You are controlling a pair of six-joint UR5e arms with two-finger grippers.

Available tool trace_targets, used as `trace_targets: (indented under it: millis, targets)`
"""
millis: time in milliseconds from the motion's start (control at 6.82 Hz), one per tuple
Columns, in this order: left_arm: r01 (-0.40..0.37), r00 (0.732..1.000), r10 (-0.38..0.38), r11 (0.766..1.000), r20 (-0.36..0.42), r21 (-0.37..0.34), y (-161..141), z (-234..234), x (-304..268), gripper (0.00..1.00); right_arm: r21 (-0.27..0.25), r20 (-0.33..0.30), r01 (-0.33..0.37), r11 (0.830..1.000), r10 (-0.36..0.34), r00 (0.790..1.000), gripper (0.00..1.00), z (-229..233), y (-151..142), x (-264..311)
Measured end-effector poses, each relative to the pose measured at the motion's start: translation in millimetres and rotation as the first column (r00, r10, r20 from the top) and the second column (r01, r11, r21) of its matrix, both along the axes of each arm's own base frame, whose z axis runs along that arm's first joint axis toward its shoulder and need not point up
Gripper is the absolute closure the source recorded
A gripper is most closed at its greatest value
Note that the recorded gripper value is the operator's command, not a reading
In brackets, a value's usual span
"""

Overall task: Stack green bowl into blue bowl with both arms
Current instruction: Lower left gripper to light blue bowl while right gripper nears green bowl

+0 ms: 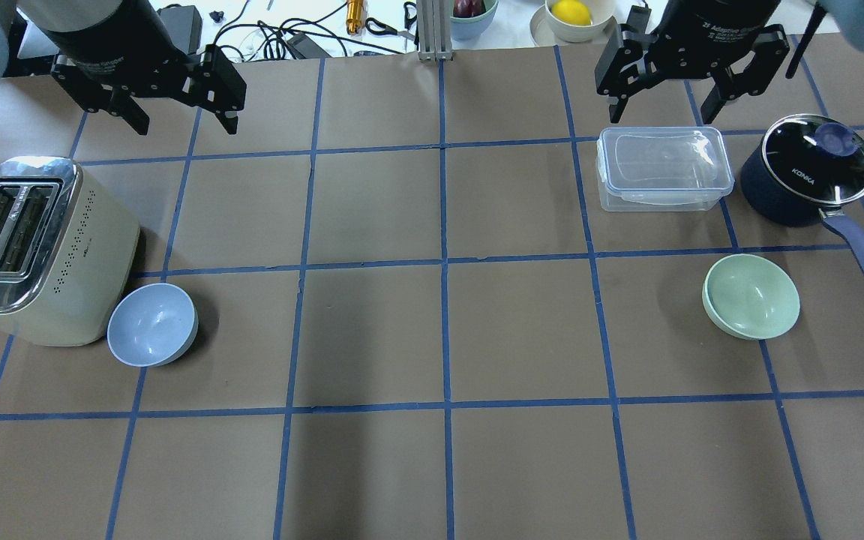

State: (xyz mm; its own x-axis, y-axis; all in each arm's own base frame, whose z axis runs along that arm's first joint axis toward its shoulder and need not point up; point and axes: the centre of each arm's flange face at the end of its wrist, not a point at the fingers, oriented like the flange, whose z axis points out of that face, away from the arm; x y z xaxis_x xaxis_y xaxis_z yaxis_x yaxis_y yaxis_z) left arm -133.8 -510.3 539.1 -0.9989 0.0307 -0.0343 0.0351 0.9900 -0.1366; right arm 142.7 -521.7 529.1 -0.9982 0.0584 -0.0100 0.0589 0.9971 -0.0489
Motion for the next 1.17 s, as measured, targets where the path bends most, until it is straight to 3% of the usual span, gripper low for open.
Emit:
trace_targets:
  millis: [293, 587, 880, 1173]
  targets:
    - [0.003, 1.000, -0.003, 1.000, 0.004, 0.005, 2.9, -0.8, 0.0, 0.00, 0.000, 0.000, -0.002, 1.000, 0.002, 1.000, 0.00, -1.4, -0.8, 0.9]
    - [-0.007, 1.000, 0.006, 0.998, 0.017, 0.064, 18.5, -9.7, 5.7, 0.00, 0.001, 0.000, -0.002, 1.000, 0.002, 1.000, 0.00, -1.9, -0.9, 1.1]
    - [-0.052, 0.999, 0.050, 0.981, 0.018, 0.187, 24.2, -70.6, 25.4, 0.00, 0.001, -0.001, 0.001, 1.000, -0.001, 1.000, 0.00, -2.1, -0.9, 1.0]
    - [-0.133, 0.991, 0.134, 0.962, 0.015, 0.239, 25.2, -174.5, 75.1, 0.00, 0.009, -0.003, -0.002, 1.000, 0.002, 1.000, 0.00, -5.0, -2.1, -0.8]
